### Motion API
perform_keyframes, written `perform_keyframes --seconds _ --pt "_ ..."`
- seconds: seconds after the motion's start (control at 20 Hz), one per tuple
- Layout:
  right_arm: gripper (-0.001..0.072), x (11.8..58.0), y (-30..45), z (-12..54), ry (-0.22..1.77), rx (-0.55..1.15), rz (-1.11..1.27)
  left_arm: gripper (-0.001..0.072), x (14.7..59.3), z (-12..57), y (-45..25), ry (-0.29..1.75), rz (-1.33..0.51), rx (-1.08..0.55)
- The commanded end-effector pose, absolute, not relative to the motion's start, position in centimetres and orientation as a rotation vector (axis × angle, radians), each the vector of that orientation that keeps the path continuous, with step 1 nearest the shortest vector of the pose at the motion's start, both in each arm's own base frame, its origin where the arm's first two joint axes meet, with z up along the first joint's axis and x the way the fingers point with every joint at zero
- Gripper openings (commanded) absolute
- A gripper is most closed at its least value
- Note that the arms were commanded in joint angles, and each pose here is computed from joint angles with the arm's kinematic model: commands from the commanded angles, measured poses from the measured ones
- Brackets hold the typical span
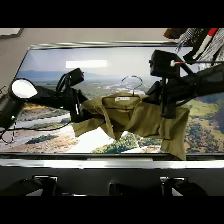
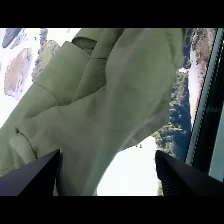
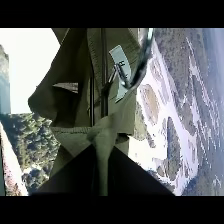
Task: Fold the clothes and pants, and hang the long-sleeved shirts on hangers.
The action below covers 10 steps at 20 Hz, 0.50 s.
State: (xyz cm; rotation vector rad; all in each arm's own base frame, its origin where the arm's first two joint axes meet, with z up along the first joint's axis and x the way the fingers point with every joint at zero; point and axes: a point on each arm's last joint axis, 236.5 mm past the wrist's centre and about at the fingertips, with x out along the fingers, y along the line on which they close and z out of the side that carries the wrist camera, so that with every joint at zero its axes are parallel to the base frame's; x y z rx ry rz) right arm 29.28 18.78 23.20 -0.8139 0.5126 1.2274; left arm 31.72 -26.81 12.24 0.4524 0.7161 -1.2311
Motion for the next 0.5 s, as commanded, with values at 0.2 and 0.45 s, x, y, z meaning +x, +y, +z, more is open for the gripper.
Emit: perform_keyframes --seconds 0.2,0.45 --pt "0.0025 27.94 19.14 23.02 0.529 -0.798 1.285 0.0201 32.54 10.89 -27.34 0.683 -1.259 0.510" --pt "0.0028 28.06 19.10 23.02 0.528 -0.800 1.280 0.0020 32.19 11.04 -27.27 0.685 -1.268 0.513"
